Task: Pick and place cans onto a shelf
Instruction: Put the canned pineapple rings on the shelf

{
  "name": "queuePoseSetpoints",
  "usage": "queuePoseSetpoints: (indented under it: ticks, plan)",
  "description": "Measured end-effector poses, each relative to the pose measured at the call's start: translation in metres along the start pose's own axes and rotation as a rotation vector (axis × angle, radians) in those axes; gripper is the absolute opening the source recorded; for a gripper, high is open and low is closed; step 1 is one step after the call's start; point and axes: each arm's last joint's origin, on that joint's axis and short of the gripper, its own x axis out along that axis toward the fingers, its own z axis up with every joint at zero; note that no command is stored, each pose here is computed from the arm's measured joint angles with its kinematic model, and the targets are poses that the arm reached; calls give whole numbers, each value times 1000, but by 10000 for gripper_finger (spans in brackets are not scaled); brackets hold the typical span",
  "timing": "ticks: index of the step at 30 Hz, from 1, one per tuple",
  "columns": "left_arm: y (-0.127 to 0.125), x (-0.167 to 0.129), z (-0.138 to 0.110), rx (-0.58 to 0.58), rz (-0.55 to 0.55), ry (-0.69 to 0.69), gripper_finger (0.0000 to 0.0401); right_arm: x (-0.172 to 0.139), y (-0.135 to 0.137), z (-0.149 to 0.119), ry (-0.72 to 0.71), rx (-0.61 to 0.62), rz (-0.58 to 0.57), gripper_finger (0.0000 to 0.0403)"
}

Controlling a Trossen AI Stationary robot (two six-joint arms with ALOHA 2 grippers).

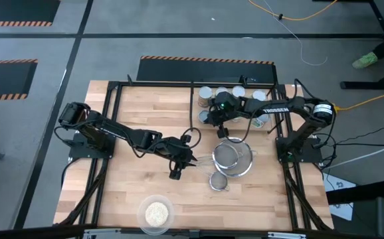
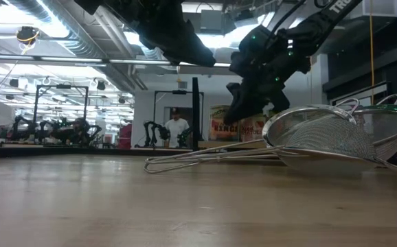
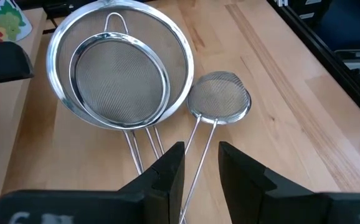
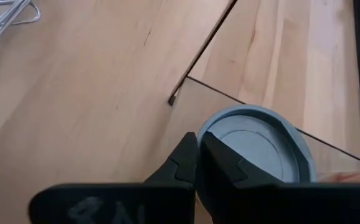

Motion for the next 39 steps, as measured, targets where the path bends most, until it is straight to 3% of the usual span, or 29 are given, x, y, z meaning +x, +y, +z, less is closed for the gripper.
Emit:
queuePoseSetpoints:
  ticks: [16, 39]
  plan:
    - [0, 0, 0, -1, 0, 0, 90, 0, 0, 0, 1, 0, 0, 47]
    - [0, 0, 0, -4, 0, 0, 90, 0, 1, -1, 9, 6, 6, 49]
